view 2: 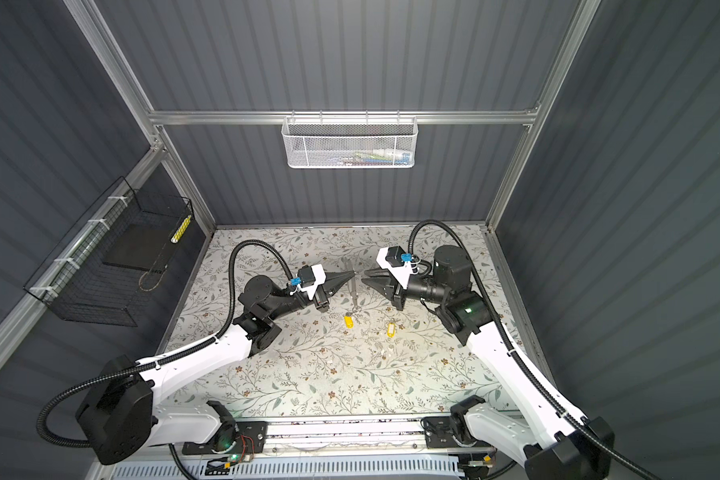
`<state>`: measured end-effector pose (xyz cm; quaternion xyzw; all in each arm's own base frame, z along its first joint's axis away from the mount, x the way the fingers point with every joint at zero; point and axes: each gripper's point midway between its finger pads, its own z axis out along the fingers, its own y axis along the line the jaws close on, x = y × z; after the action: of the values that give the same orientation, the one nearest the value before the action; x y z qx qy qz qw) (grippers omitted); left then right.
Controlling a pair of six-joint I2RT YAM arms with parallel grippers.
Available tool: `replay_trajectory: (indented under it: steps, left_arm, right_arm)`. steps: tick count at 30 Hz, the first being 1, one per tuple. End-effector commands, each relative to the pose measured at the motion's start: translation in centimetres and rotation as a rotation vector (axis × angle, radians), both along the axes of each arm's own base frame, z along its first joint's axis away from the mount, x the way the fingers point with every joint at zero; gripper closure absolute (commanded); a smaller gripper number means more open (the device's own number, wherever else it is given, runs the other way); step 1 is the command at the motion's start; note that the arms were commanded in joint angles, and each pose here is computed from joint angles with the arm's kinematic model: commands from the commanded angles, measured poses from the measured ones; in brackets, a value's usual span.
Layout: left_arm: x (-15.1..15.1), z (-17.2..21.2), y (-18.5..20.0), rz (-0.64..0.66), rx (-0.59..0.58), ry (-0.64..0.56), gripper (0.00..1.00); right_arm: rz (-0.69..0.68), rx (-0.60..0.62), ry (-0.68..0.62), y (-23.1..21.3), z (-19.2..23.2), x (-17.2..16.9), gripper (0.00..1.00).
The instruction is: Put the keys on the keyring
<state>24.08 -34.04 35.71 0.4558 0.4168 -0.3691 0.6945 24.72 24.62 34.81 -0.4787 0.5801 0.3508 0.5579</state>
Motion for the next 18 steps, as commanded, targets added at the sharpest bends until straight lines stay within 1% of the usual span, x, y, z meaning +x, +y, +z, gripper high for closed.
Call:
replay_trajectory:
  steps: [1,9,18]
  left_arm:
    - [-1.35,2.98,0.36,-0.064,-0.053,-0.044,1.0]
    - [-1.85,3.01,0.18,-0.126,-0.046,-0.03,1.0]
    - [-1.63,2.7,-0.39,-0.173,-0.029,-0.003,1.0]
  right_arm:
    - [0.029,-0.004,0.009,0.17,-0.18,-0.16,0.77]
    - [0.043,-0.006,0.018,0.47,-0.26,0.13,0.76]
    - [0.069,0.003,0.019,0.67,-0.07,-0.17,0.76]
